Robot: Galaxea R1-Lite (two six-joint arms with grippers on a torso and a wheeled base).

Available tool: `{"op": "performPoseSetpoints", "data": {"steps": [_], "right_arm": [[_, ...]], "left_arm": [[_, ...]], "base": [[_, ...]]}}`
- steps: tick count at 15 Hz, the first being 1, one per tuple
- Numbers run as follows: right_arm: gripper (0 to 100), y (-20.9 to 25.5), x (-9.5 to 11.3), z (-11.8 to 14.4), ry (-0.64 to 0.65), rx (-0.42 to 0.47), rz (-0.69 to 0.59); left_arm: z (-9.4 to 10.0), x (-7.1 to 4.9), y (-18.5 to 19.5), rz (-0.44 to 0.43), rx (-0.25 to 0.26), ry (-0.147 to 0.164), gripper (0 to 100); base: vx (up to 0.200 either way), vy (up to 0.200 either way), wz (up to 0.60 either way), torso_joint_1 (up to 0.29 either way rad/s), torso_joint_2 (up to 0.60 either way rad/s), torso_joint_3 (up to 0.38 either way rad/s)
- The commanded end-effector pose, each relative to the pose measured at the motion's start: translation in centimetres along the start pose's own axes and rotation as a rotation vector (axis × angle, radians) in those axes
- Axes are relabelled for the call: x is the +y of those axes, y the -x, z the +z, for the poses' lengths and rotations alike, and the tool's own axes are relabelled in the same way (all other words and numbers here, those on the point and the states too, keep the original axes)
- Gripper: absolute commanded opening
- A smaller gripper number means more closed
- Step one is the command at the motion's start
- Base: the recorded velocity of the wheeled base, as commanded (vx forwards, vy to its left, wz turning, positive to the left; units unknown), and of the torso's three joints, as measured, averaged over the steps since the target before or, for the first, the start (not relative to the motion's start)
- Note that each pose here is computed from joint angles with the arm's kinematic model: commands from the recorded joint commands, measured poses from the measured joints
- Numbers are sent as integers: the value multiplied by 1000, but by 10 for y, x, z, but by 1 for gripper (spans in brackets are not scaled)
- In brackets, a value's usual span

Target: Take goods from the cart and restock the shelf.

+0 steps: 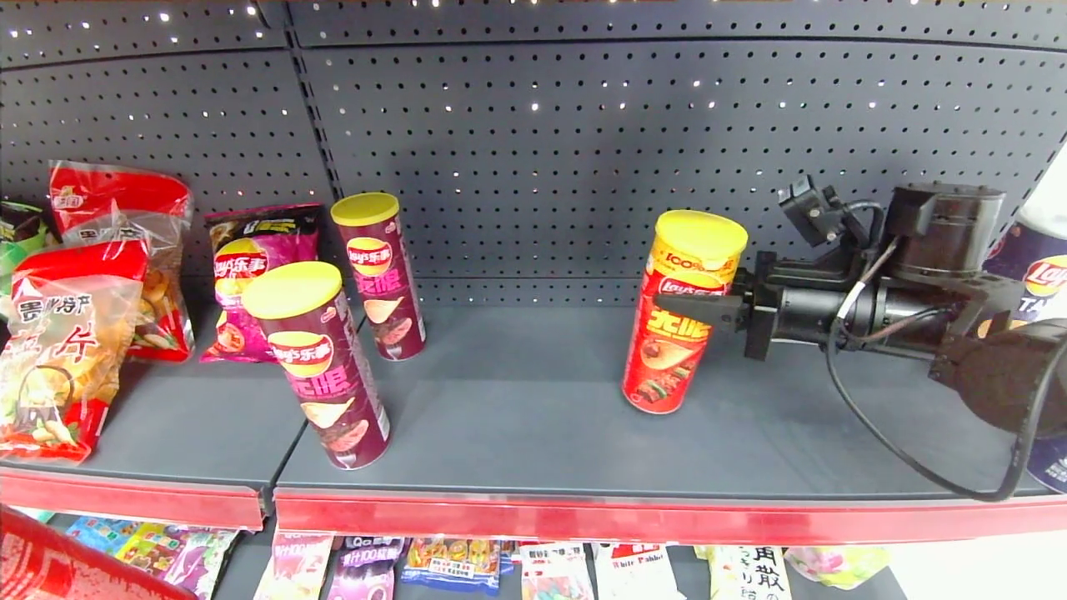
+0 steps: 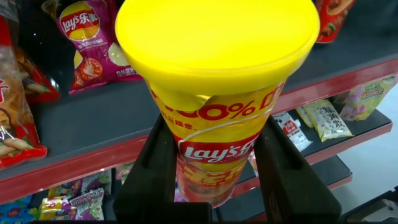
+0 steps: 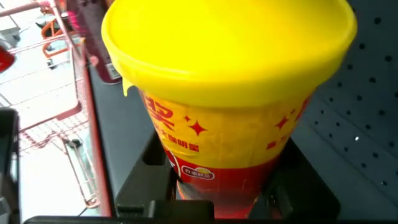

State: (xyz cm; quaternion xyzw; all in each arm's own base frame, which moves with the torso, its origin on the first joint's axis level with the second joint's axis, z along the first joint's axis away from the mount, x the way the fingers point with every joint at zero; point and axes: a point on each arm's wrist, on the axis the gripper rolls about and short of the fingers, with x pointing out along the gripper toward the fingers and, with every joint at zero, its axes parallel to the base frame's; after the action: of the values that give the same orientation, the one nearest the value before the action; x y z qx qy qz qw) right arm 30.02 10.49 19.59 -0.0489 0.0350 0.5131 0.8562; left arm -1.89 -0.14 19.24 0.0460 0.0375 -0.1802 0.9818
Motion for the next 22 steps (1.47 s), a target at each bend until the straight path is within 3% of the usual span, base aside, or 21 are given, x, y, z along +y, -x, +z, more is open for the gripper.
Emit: {"op": "performPoseSetpoints", "data": {"steps": [1,9,22], "right_arm": [[0,20,16,6,14,-13,-5],[0,36,37,-16,40,30,83],[0,27,54,-19,39,41,139]], "left_arm": [[0,0,0,0,0,0,0],[1,0,1,-1,-8,-1,0],[0,0,2,1,-12,-2,0]], "base": [[0,0,0,0,0,0],[0,0,0,0,0,0],[0,0,0,0,0,0]]}}
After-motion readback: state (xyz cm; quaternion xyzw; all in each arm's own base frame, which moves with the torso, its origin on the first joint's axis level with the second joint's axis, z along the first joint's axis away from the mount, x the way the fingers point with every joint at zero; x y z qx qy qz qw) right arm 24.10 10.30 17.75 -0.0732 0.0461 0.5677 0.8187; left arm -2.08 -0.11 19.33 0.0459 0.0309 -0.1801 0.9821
